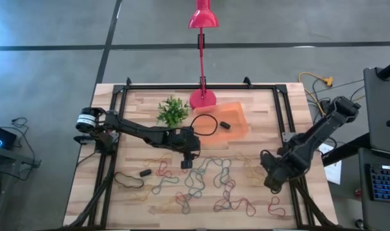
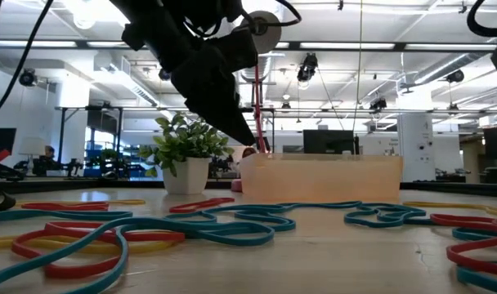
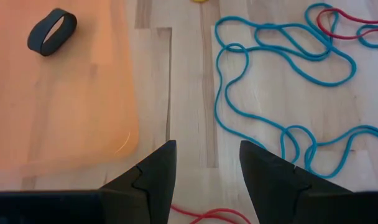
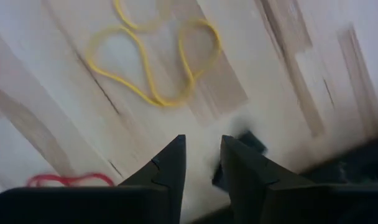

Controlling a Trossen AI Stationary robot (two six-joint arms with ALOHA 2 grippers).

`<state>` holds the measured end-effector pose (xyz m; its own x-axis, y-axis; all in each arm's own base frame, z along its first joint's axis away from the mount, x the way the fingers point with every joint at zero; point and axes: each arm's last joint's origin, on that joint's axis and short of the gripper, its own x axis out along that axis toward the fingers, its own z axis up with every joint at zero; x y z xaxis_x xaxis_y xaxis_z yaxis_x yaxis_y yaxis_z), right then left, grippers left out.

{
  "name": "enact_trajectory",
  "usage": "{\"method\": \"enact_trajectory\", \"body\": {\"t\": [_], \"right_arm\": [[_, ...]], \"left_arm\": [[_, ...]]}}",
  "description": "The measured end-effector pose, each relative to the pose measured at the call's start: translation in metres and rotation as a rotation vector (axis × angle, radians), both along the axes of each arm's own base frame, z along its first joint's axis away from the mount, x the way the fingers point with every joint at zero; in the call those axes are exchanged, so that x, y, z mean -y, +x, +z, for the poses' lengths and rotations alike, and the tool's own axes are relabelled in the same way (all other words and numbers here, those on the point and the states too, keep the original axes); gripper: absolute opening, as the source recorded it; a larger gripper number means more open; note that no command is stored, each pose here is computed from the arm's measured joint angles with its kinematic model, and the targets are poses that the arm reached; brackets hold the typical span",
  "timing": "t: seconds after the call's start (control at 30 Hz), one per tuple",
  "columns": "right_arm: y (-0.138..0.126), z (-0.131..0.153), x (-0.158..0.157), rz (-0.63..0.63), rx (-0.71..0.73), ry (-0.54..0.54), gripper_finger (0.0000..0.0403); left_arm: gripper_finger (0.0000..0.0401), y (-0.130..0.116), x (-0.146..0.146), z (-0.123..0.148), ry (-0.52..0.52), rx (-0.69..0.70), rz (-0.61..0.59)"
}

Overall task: Pick and place rubber bands into bin
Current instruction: Put the right black rubberband into the orange container

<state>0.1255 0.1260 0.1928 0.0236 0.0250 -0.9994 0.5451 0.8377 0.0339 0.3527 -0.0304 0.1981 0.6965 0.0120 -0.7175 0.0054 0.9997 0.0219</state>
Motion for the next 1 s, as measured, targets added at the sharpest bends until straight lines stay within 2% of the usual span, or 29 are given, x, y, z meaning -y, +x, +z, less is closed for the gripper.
{"method": "enact_trajectory", "body": {"t": [0.17,0.47,0.67,1.0], "right_arm": [[-0.008,-0.002,0.004,-0.085,-0.084,-0.038,0.0131],[-0.012,-0.014,0.009,-0.199,-0.111,-0.073,0.0184],[-0.016,-0.023,0.013,-0.249,-0.128,-0.093,0.0196],[-0.020,-0.045,0.015,-0.287,-0.141,-0.017,0.0196]], "left_arm": [[0.0162,0.000,0.000,0.000,0.000,-0.001,0.000],[0.0162,0.000,0.000,0.000,0.001,-0.001,-0.001],[0.0162,0.000,0.000,0.000,0.001,-0.001,-0.001],[0.0162,0.000,0.000,0.000,0.001,0.000,-0.001]]}}
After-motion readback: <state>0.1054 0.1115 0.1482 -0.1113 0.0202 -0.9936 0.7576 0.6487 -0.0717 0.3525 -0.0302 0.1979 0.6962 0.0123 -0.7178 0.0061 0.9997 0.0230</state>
